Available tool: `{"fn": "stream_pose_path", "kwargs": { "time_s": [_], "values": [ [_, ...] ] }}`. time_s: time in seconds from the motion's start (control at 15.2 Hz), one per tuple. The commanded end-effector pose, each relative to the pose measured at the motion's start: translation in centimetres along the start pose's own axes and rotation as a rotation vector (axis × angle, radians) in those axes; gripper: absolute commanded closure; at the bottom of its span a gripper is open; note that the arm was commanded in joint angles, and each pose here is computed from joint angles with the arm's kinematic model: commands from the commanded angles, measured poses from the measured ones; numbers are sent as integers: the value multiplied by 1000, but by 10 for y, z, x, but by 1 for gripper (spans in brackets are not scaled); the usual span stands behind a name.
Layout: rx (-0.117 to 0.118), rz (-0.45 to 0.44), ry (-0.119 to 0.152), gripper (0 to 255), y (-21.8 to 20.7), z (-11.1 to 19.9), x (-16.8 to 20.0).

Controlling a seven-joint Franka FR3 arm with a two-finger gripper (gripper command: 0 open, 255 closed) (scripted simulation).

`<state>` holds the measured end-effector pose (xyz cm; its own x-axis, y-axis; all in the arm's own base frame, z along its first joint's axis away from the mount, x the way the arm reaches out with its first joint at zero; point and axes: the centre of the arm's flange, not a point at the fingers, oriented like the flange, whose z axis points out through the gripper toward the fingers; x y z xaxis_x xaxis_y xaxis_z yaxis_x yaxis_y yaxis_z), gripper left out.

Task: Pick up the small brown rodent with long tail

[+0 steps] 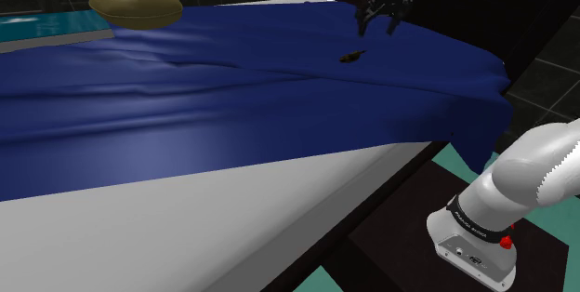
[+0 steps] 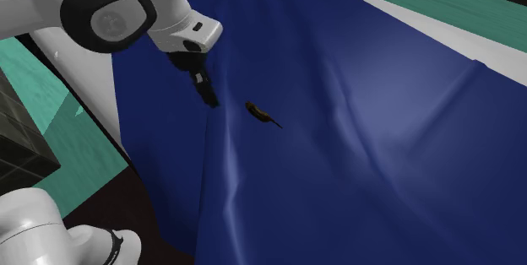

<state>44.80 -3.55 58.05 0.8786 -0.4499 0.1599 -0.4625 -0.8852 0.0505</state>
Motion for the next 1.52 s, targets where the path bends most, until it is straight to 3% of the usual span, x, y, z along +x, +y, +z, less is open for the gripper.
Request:
{"fn": "stream_pose_path", "kwargs": {
  "time_s": [0.0,0.73,1.39,1.45],
  "values": [
    [-13,122,-16,0,-4,18,21],
    [-86,747,-102,0,33,117,135],
    [-86,748,-102,0,31,157,128],
    [-86,748,-102,255,31,156,129]
  ]
}}
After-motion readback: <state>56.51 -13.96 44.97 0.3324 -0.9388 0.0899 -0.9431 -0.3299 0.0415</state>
